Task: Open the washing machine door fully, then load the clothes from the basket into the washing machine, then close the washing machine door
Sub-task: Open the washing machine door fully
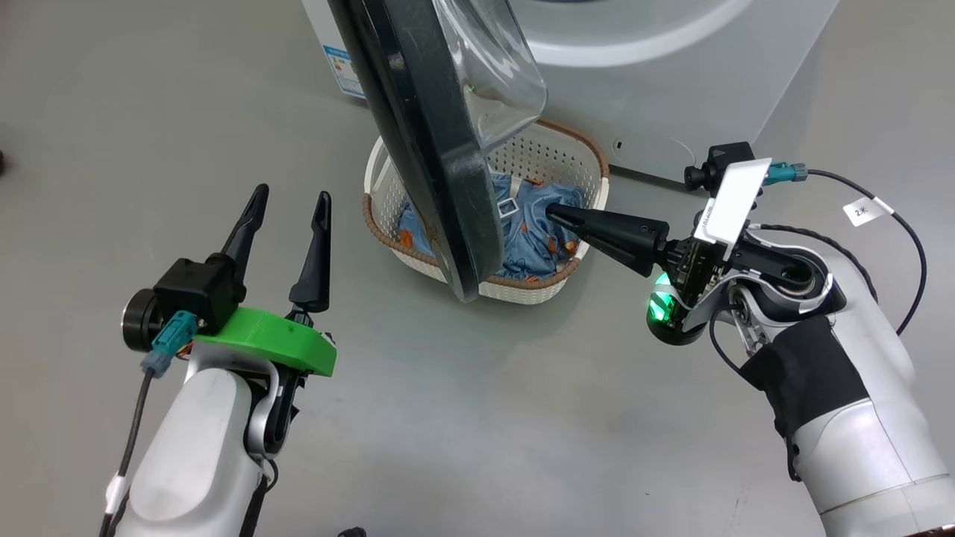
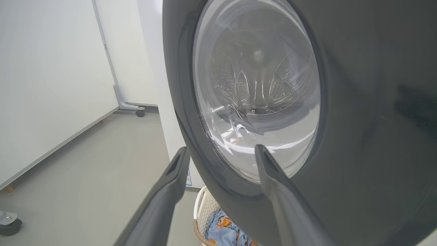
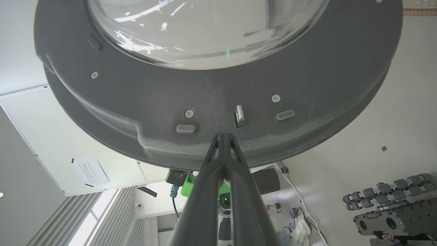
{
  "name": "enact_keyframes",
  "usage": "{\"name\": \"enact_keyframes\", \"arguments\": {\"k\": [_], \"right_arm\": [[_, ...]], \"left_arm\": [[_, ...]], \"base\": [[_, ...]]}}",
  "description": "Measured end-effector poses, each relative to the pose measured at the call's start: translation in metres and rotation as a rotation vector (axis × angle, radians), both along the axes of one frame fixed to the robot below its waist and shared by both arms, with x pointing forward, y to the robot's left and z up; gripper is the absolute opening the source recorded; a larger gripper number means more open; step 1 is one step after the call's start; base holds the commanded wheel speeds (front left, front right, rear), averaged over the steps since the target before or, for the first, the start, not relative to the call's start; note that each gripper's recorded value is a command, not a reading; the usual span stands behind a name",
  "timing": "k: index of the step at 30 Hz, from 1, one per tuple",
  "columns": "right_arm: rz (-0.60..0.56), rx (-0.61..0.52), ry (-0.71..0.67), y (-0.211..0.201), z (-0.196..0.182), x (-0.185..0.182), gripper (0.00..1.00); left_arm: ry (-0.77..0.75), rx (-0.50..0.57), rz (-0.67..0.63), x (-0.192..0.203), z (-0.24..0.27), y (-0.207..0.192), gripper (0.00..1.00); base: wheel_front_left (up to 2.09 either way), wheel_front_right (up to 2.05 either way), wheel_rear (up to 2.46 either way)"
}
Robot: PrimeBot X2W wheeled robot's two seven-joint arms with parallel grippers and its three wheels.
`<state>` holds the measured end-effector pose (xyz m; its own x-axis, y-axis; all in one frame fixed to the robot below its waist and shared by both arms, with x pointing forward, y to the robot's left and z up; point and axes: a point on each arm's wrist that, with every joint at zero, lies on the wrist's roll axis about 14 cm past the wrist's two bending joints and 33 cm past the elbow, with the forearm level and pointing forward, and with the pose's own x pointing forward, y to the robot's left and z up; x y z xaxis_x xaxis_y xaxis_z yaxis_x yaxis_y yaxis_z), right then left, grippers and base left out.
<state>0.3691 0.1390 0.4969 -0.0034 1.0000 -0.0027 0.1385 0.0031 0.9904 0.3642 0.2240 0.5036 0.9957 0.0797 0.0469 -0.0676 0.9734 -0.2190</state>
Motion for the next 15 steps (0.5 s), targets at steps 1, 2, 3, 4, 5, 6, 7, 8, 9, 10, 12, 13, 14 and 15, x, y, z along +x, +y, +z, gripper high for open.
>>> {"name": "enact_keyframes", "arguments": {"k": [1,2,3,4,5,6,7,8,9,10,12,13,14,15], "right_arm": [[-0.010,0.006,0.000,-0.002,0.002,-0.001,0.00],[-0.021,0.010,-0.002,-0.004,0.004,-0.001,0.00],[-0.030,0.012,0.000,-0.006,0.006,-0.002,0.00],[-0.043,0.019,0.002,-0.008,0.009,-0.003,0.00],[-0.052,0.028,-0.002,-0.010,0.012,-0.003,0.00],[-0.066,0.032,-0.001,-0.013,0.014,-0.003,0.00],[-0.080,0.033,-0.003,-0.015,0.015,-0.003,0.00],[-0.102,0.032,-0.008,-0.018,0.016,-0.001,0.00],[-0.121,0.032,-0.012,-0.021,0.017,0.000,0.30],[-0.145,0.029,-0.019,-0.025,0.019,0.002,0.48],[-0.205,0.016,-0.050,-0.033,0.021,0.009,1.00],[-0.234,0.008,-0.069,-0.037,0.022,0.013,1.00],[-0.270,-0.003,-0.086,-0.042,0.023,0.017,1.00],[-0.302,-0.018,-0.107,-0.047,0.023,0.022,1.00]], "left_arm": [[0.001,0.003,0.000,-0.003,0.000,0.001,1.00],[0.001,0.003,0.002,-0.005,0.000,0.002,1.00],[-0.002,0.001,0.004,-0.007,0.000,0.003,1.00],[-0.004,-0.001,0.005,-0.008,0.001,0.003,1.00],[-0.007,-0.002,0.005,-0.010,0.001,0.003,1.00],[-0.010,-0.002,0.003,-0.010,0.002,0.003,1.00],[-0.011,0.000,-0.001,-0.011,0.002,0.003,1.00],[-0.012,0.003,-0.006,-0.011,0.002,0.002,1.00],[-0.013,0.005,-0.011,-0.011,0.002,0.002,1.00],[-0.015,0.003,-0.013,-0.012,0.003,0.001,1.00],[-0.017,-0.002,-0.018,-0.012,0.002,0.000,1.00],[-0.018,-0.003,-0.023,-0.012,0.002,-0.002,1.00],[-0.018,-0.004,-0.029,-0.012,0.002,-0.004,1.00],[-0.019,-0.005,-0.037,-0.012,0.002,-0.006,1.00]], "base": [[0.00,0.00,0.00],[0.00,0.00,0.00],[0.00,0.00,0.00],[0.00,0.00,0.00],[0.00,0.00,0.00],[0.00,0.00,0.00],[0.00,0.00,0.00],[0.00,0.00,0.00],[0.00,0.00,0.00],[0.00,0.00,0.00],[0.00,0.00,0.00],[0.00,0.00,0.00],[0.00,0.00,0.00],[0.00,0.00,0.00]]}}
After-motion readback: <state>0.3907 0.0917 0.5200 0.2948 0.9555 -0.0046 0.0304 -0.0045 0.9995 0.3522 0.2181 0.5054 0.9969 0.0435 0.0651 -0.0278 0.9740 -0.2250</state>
